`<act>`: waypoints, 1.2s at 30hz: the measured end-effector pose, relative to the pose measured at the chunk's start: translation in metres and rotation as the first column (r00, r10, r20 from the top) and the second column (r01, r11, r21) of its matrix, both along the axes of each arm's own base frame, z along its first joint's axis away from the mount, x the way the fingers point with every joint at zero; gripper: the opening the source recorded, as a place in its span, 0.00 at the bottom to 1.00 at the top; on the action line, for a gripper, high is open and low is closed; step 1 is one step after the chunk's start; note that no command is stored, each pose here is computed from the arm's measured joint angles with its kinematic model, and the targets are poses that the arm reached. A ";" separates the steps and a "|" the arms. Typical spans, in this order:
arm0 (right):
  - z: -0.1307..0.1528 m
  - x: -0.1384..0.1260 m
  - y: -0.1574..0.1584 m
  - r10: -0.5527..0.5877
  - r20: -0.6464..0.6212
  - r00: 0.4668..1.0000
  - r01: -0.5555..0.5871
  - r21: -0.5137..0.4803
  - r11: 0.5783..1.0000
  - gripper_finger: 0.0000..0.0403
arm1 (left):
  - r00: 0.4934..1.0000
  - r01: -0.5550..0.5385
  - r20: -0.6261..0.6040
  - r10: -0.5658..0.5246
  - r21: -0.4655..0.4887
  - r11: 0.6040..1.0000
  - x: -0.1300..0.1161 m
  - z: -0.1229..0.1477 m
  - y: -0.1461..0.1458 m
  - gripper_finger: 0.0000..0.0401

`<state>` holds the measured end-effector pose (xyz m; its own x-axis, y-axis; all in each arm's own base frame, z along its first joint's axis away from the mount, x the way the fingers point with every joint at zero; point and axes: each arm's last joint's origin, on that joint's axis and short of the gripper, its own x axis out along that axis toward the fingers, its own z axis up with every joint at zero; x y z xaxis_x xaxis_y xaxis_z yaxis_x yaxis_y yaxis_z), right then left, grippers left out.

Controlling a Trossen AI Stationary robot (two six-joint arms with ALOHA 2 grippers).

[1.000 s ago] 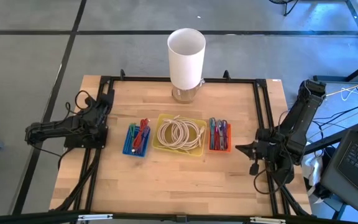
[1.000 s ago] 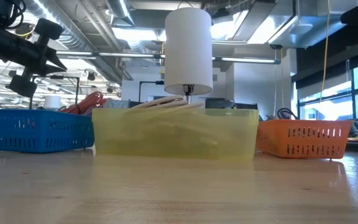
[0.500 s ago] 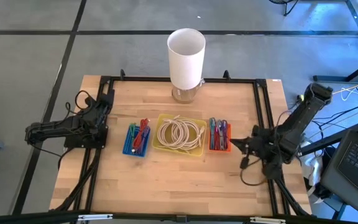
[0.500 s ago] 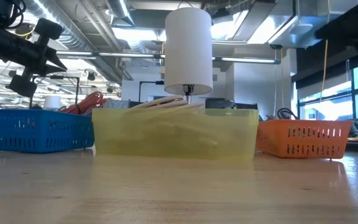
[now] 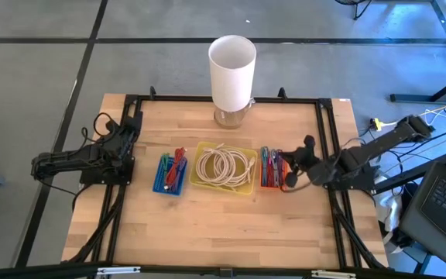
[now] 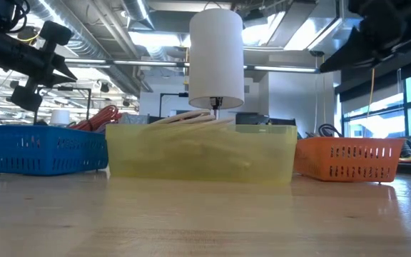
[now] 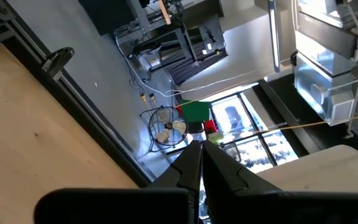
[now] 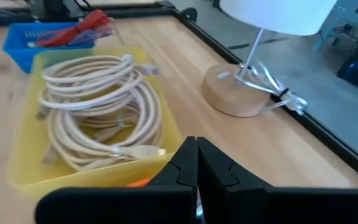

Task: Pick & Place USB Port
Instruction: Return to Home Position

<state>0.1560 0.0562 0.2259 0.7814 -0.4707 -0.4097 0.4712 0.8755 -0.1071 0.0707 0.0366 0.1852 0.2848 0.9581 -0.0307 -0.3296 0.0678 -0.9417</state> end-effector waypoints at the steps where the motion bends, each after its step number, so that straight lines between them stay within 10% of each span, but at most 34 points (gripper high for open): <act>1: 0.001 0.000 -0.004 0.002 -0.007 1.000 -0.002 0.003 1.000 0.00 | 1.000 0.000 0.000 0.000 0.000 1.000 0.000 0.000 0.000 0.02; 18: -0.045 -0.029 -0.033 0.221 0.261 0.940 -0.234 0.019 0.972 0.00 | 1.000 0.000 0.000 0.000 0.000 1.000 0.000 0.000 0.000 0.01; 36: -0.055 -0.052 -0.060 0.389 0.421 0.819 -0.349 -0.172 0.921 0.00 | 1.000 0.000 0.000 0.000 0.000 1.000 0.000 0.000 0.000 0.01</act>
